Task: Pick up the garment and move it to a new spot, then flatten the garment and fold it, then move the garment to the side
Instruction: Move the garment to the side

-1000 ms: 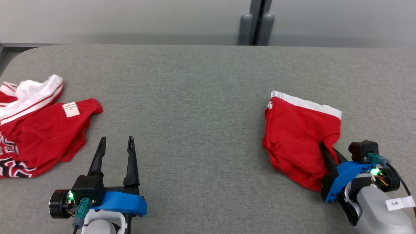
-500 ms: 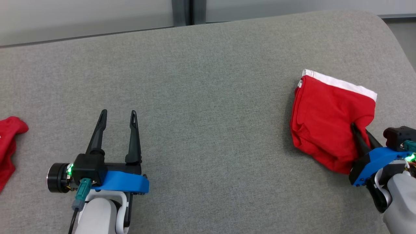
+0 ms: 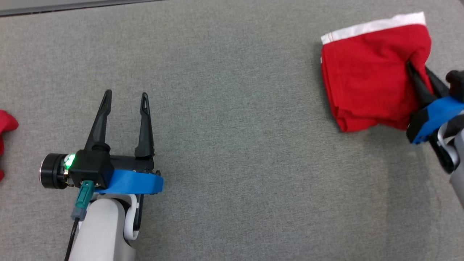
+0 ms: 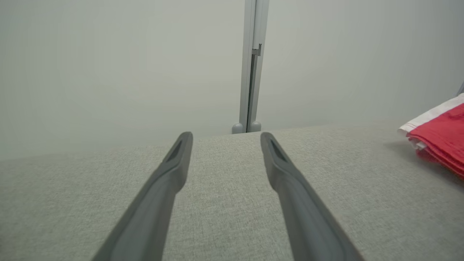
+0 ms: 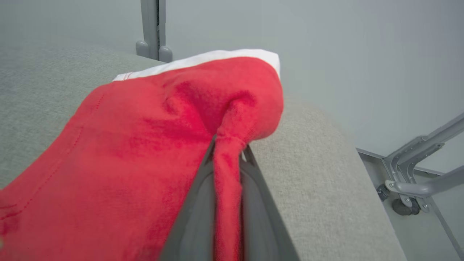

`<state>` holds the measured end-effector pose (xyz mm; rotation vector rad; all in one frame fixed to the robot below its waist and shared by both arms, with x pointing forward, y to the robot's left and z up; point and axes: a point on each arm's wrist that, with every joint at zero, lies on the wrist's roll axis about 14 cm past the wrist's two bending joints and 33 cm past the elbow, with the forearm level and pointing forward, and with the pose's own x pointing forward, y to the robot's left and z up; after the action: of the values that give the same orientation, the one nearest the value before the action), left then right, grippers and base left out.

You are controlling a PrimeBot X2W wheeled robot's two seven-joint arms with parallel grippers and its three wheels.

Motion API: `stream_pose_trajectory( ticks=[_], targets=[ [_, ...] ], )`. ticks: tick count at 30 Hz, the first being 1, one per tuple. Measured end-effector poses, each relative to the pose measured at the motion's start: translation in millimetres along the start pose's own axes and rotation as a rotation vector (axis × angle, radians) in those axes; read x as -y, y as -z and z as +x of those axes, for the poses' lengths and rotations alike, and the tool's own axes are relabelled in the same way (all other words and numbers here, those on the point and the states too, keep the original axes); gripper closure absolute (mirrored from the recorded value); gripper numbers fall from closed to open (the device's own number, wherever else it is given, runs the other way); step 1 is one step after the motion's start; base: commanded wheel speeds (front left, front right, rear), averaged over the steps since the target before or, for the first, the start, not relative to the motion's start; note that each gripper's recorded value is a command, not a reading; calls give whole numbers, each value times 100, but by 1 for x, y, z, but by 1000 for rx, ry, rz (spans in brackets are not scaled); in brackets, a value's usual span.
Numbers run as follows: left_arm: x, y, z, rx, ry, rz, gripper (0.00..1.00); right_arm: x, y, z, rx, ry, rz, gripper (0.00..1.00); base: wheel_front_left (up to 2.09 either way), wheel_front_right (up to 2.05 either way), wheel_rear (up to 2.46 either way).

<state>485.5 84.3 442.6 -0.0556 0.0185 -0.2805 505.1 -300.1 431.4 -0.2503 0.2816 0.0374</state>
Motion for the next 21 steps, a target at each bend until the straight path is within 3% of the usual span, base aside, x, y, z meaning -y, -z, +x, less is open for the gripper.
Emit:
stream_pose_trajectory(
  ticks=[6, 21],
  targets=[
    [-12, 9, 9, 0, -16, 16, 0, 17, -5, 37, -50, -8, -114, 100, 0, 0, 0],
    [-31, 33, 28, -8, -22, 62, 0, 102, 23, 79, -231, 131, -232, 100, 0, 0, 0]
  ],
)
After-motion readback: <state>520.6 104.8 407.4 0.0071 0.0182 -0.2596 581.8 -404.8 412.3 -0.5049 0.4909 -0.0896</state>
